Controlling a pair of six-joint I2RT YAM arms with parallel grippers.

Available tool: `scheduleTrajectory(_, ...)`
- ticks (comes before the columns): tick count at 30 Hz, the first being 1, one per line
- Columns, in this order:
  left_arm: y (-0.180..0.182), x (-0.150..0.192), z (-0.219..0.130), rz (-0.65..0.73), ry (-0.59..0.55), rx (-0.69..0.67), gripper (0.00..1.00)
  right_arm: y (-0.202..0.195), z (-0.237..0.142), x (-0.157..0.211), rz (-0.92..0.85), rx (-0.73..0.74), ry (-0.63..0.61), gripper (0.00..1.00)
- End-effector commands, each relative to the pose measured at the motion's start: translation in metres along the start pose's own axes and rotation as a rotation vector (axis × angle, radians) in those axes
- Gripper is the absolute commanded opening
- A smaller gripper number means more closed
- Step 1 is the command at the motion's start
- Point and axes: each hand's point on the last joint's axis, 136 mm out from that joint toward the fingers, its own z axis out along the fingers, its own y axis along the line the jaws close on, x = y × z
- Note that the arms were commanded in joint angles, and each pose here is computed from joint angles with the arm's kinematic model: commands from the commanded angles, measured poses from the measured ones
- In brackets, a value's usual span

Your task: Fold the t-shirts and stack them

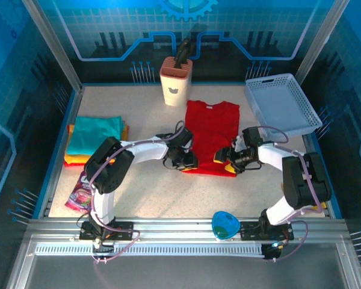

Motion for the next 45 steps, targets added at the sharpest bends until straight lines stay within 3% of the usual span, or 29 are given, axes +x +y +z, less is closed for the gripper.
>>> scheduleTrajectory(1,0.022,0.038,0.013,-0.063,0.079,-0.093,0.31,-0.043,-0.005,0.048,0.109,0.166,0.081,0.75)
scheduleTrajectory(7,0.018,0.066,0.018,-0.112,0.095,-0.068,0.31,-0.051,-0.027,0.068,0.105,0.221,0.042,0.76)
scheduleTrajectory(11,0.009,0.075,0.001,-0.096,0.082,-0.075,0.33,-0.048,-0.039,0.075,0.103,0.225,0.028,0.77)
scheduleTrajectory(16,-0.007,0.073,-0.036,-0.024,0.062,-0.052,0.55,-0.042,-0.061,0.067,0.088,0.259,-0.056,0.81)
scheduleTrajectory(23,0.006,0.068,-0.076,0.002,0.061,-0.028,0.55,-0.05,-0.066,0.075,0.131,0.273,-0.071,0.81)
scheduleTrajectory(28,0.033,0.073,-0.063,-0.061,0.112,-0.023,0.48,-0.057,-0.052,0.088,0.163,0.247,-0.041,0.76)
scheduleTrajectory(32,0.027,0.075,-0.046,-0.09,0.149,0.037,0.47,-0.06,-0.045,0.091,0.158,0.257,-0.03,0.75)
scheduleTrajectory(45,0.03,0.072,-0.008,-0.133,0.179,0.012,0.47,-0.054,-0.015,0.087,0.115,0.271,0.004,0.68)
